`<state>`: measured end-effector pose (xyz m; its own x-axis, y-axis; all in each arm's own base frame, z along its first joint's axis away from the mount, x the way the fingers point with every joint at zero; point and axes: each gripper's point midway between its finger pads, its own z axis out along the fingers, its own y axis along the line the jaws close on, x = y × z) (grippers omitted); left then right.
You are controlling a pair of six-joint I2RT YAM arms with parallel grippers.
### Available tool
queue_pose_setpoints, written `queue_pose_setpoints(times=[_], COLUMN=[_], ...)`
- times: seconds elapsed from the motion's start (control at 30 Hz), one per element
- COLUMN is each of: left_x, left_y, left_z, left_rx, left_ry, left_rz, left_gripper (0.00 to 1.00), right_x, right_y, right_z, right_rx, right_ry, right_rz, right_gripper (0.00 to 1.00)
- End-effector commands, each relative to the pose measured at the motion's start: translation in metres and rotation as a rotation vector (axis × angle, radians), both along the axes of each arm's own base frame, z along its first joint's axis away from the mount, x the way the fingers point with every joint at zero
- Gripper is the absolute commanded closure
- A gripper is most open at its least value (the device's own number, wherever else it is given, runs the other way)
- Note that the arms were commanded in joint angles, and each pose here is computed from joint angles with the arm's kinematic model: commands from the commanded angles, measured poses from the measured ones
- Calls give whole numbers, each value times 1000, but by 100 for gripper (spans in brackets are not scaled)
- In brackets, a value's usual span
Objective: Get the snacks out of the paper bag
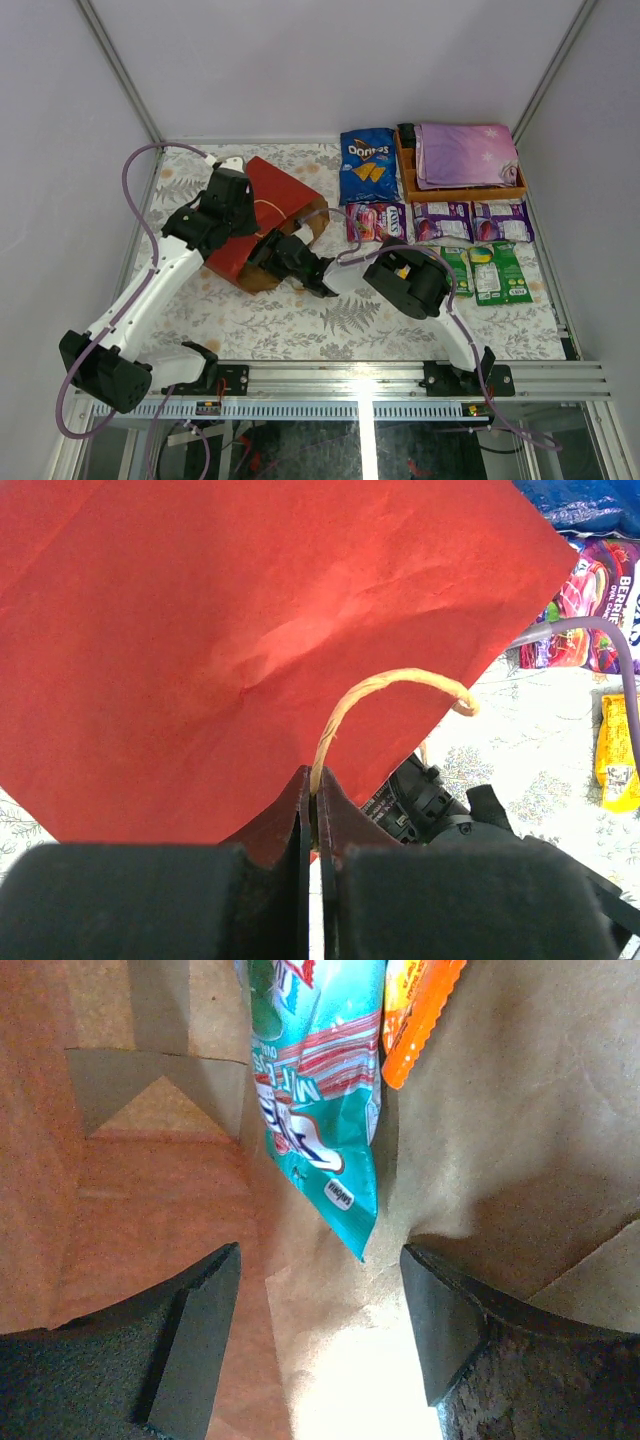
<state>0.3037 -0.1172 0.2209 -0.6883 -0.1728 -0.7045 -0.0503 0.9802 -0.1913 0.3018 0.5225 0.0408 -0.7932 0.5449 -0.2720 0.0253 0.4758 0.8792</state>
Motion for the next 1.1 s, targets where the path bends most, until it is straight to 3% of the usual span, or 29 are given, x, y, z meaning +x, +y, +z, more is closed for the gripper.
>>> queue_pose_setpoints(times=[0.0, 0.3, 0.43, 0.5, 0.6, 1.07], left_x=[5, 4, 4, 5, 6, 10], left_y=[-2, -3, 1, 5, 13, 34], left_z=[10, 7, 8, 9, 9, 15], left_rx=[-11, -14, -2, 10, 39, 98], left_ry=[-58, -54, -60, -70, -78, -101], left_rz=[-6, -14, 1, 17, 50, 143], left_gripper=[100, 100, 100, 100, 100, 100], right_x=[12, 31, 32, 29, 16, -49], right_y=[-13, 13, 12, 8, 5, -15], right_z=[-21, -38, -22, -9, 16, 193], right_rx=[-138, -95, -92, -116, -172, -244], right_ry=[36, 18, -39, -87, -185, -576], right_rz=[-82, -94, -95, -89, -59, 182], right_gripper=[28, 42, 72, 79, 99, 100])
